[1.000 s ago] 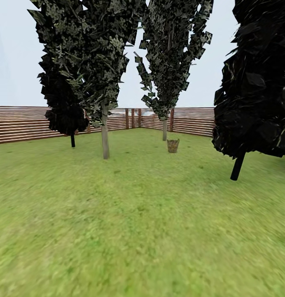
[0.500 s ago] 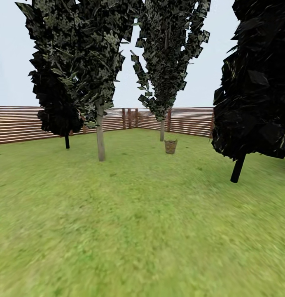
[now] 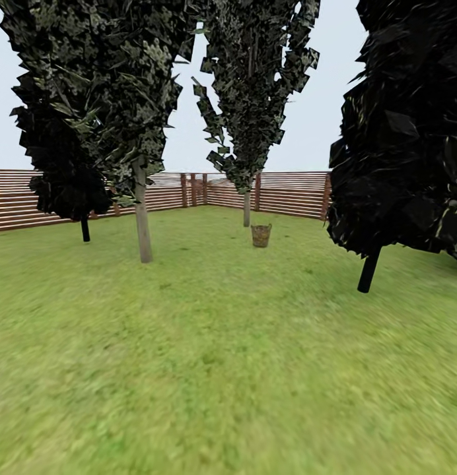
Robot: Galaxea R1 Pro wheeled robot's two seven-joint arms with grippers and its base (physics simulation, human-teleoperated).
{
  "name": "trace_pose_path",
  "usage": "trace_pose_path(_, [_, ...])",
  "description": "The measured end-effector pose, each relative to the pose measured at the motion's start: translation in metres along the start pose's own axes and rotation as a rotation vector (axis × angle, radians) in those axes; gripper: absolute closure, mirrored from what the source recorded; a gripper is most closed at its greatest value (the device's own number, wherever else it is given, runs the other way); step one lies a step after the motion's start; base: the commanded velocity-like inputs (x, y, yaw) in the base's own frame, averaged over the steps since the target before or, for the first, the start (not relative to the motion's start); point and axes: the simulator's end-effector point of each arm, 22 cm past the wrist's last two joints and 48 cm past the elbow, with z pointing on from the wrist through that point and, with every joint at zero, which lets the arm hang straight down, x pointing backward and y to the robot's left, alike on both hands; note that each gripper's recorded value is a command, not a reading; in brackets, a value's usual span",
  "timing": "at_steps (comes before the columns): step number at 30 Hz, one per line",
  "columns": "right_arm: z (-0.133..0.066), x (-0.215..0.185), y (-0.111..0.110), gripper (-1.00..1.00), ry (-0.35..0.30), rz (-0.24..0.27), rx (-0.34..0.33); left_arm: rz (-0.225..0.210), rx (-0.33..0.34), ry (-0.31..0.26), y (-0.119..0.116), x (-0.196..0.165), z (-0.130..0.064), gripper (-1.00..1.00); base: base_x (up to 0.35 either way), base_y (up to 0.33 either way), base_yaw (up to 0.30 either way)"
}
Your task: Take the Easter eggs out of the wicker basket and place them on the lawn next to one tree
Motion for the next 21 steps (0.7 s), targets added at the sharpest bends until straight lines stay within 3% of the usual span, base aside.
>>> trace_pose_path(21, [0.0001,-0.0009,-0.0034,-1.00,-0.002,-0.001,0.005,0.000,-0.001,0.010,0.0007,0.0048,-0.0001,-1.00,0.332,0.000,-0.002])
